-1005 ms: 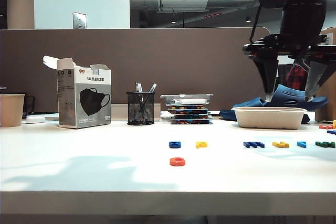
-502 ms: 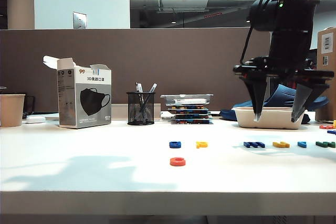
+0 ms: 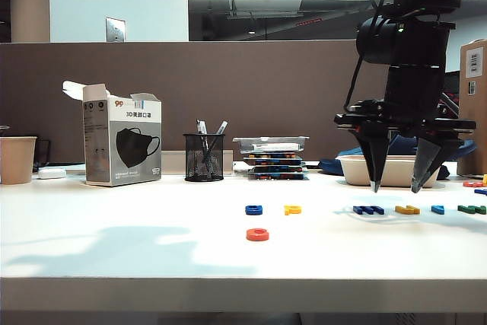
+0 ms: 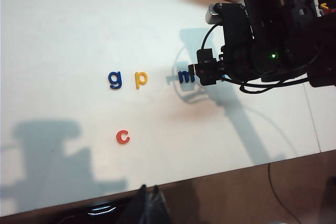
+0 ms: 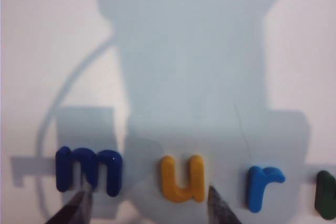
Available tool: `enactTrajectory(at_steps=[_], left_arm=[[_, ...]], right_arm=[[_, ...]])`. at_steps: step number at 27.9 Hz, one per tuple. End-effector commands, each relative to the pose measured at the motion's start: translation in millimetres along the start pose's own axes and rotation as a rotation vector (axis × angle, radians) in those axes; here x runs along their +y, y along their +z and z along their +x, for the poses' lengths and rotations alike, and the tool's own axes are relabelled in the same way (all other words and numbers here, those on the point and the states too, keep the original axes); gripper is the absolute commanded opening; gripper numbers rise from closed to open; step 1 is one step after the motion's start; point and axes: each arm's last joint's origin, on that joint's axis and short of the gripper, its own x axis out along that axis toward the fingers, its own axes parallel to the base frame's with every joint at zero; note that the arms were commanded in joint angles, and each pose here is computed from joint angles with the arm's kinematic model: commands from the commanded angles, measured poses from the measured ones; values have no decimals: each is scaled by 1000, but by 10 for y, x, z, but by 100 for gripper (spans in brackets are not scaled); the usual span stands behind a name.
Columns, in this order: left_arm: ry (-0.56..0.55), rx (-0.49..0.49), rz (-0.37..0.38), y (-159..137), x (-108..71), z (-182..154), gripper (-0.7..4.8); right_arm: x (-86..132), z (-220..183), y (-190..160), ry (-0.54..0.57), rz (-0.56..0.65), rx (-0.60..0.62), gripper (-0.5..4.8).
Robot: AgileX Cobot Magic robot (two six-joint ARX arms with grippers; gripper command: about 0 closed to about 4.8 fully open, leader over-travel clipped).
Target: Select the appropriate letters from the row of letter magnets placed on the table to arrange into the word "cup".
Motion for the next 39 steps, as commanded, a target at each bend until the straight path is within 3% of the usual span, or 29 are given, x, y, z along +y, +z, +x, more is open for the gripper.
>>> enactTrajectory(at_steps=[1, 5, 12, 15, 39], left_arm=[[-4, -12, 1, 10, 2, -23, -5], [-4, -12, 1, 10, 2, -23, -5], [-4, -12, 1, 10, 2, -23, -5], [-4, -12, 1, 10, 2, -23, -5], [-4, -12, 1, 10, 2, -23, -5]], right_arm=[[-35, -5, 16, 1, -12, -4, 295], [-153, -5, 17, 7, 19, 16, 294], [-152, -6, -12, 13, 19, 47, 291], [-153, -7, -17, 12, 19, 52, 242], [-149, 195, 4, 22, 18, 76, 242]])
